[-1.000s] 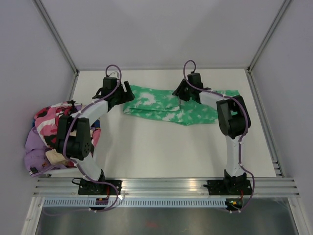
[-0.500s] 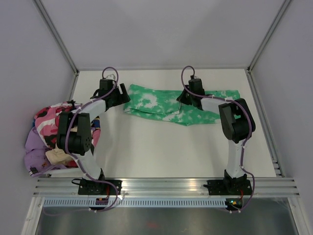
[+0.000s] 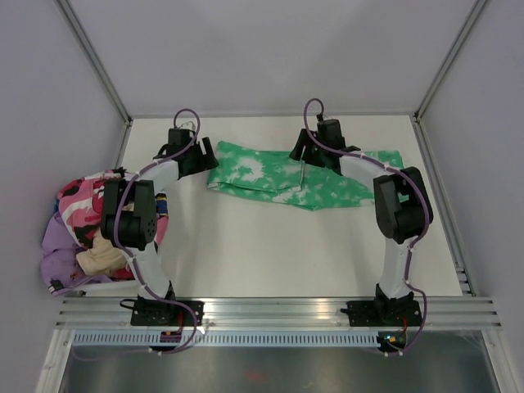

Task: Fold and stack the trousers
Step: Fold the trousers

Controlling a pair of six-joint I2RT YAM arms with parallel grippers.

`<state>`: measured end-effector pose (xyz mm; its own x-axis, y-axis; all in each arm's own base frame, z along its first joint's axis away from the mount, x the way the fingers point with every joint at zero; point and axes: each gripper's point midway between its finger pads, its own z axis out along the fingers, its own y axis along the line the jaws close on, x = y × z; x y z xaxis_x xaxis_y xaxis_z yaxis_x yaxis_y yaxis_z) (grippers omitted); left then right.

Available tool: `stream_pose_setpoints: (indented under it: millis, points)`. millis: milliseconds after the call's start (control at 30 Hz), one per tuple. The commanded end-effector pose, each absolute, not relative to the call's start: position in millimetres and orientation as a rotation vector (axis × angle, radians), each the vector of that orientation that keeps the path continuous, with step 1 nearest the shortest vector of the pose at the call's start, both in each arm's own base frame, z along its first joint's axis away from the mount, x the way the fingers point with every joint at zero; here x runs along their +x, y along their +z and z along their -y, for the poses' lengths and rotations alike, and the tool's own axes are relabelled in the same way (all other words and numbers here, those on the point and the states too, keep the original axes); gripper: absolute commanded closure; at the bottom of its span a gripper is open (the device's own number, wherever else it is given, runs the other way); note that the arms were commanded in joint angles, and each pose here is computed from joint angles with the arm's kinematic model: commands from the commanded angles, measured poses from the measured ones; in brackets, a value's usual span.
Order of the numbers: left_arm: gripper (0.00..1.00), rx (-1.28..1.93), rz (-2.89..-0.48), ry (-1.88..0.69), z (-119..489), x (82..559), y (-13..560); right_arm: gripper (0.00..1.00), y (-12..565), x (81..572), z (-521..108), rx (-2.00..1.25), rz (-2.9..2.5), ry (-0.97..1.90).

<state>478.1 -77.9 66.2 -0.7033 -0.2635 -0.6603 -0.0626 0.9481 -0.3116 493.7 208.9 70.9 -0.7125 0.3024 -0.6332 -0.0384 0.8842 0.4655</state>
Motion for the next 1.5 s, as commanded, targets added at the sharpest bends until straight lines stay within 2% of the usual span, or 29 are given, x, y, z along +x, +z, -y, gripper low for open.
stream_pose_setpoints:
  millis: [0,100,200,300,400,500,633,833,900,933,967,1000,1033,1100,1133,1200,1233,1467]
  points:
    - [0.14,-0.130,-2.336,-0.376,86,487,67,0.27,175,512,-213,0.068,-2.120,0.603]
    - [0.14,-0.101,-2.330,-0.394,87,497,66,0.30,195,504,-218,0.006,-2.108,0.602]
    - [0.13,-0.130,-2.356,-0.368,83,505,62,0.44,187,481,-231,-0.057,-2.162,0.627]
    - [0.14,-0.122,-2.369,-0.460,96,505,58,0.79,162,457,-241,-0.079,-2.219,0.632]
    - [0.15,-0.097,-2.369,-0.602,114,500,55,0.93,131,439,-253,-0.079,-2.280,0.641]
    - [0.17,-0.026,-2.342,-0.747,133,488,59,0.96,101,432,-264,-0.096,-2.330,0.625]
    - [0.19,-0.029,-2.372,-0.773,135,475,50,1.00,56,433,-265,-0.093,-2.431,0.545]
    - [0.27,-0.032,-2.389,-0.873,146,464,47,1.00,37,426,-259,-0.084,-2.480,0.515]
    - [0.35,-0.040,-2.387,-0.870,145,464,46,1.00,34,424,-259,-0.095,-2.493,0.516]
    - [0.45,-0.042,-2.390,-0.873,146,464,45,1.00,31,422,-258,-0.100,-2.504,0.514]
    - [0.49,-0.040,-2.389,-0.873,145,465,45,1.00,32,421,-258,-0.103,-2.509,0.515]
    - [0.52,-0.033,-2.391,-0.874,146,464,45,1.00,38,419,-259,-0.113,-2.508,0.524]
    - [0.60,-0.029,-2.388,-0.870,146,464,46,1.00,47,422,-261,-0.115,-2.491,0.535]
    - [0.69,-0.016,-2.371,-0.854,144,466,51,1.00,70,425,-262,-0.113,-2.445,0.551]
    - [0.80,-0.012,-2.364,-0.840,142,468,53,0.99,82,429,-263,-0.115,-2.418,0.550]
    - [0.94,0.010,-2.337,-0.814,140,471,63,0.97,107,437,-258,-0.095,-2.376,0.521]
    - [0.98,0.000,-2.339,-0.778,136,473,65,0.97,114,440,-256,-0.100,-2.364,0.507]
    - [0.98,0.033,-2.181,-0.613,86,495,144,0.84,174,452,-211,-0.012,-2.312,0.359]
